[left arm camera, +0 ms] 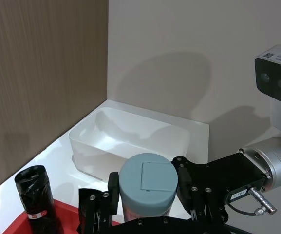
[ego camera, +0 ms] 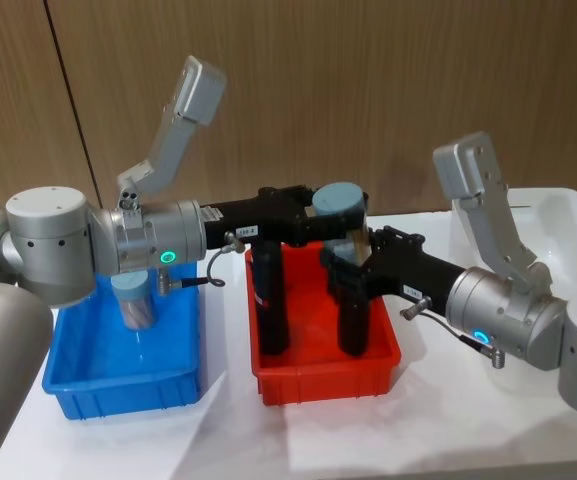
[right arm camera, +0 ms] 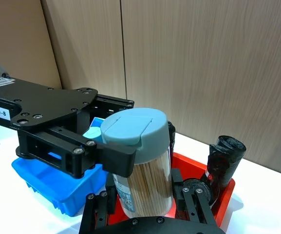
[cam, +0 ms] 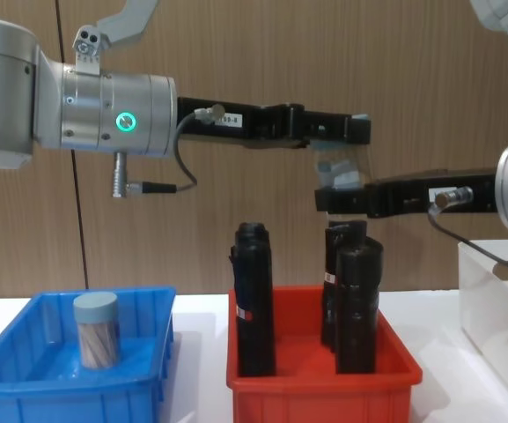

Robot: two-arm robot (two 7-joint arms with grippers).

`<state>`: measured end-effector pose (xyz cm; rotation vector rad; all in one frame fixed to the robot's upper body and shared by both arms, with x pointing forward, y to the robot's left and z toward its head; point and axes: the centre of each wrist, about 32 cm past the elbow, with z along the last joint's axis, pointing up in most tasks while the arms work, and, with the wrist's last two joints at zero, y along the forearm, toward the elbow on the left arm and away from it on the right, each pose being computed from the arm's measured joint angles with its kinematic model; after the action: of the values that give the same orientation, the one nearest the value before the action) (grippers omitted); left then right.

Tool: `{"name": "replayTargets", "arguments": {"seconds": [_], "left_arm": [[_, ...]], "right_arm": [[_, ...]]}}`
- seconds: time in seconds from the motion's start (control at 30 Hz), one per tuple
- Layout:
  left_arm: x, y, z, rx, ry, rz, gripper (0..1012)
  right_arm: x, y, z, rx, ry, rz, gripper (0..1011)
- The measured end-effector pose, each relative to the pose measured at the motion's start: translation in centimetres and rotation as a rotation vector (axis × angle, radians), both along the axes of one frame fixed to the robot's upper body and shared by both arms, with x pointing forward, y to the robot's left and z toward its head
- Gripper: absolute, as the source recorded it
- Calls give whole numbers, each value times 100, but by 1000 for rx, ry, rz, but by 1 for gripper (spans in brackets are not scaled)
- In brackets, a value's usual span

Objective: Pick the cotton swabs from the blue box and place them into the white box.

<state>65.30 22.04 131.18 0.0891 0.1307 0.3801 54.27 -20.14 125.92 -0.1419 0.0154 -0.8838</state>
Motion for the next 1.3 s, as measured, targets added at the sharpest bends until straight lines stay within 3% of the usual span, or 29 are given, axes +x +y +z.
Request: {"name": "replayTargets", "arguments": {"seconds": [0.1, 0.33, 0.83, 1.3], "left_arm": [[0, 0, 0, 0, 0, 0, 847], [0, 0, 0, 0, 0, 0, 1002], [0, 0, 0, 0, 0, 0, 1004], [0, 0, 1, 0, 0, 0, 1004]], "right_arm": [[0, 5, 1, 1, -1, 1, 654], [0, 13, 1, 5, -3, 5, 654], [-11, -14, -67, 23, 7, -13, 654], [-82, -200, -305, 108, 24, -87, 654]]}}
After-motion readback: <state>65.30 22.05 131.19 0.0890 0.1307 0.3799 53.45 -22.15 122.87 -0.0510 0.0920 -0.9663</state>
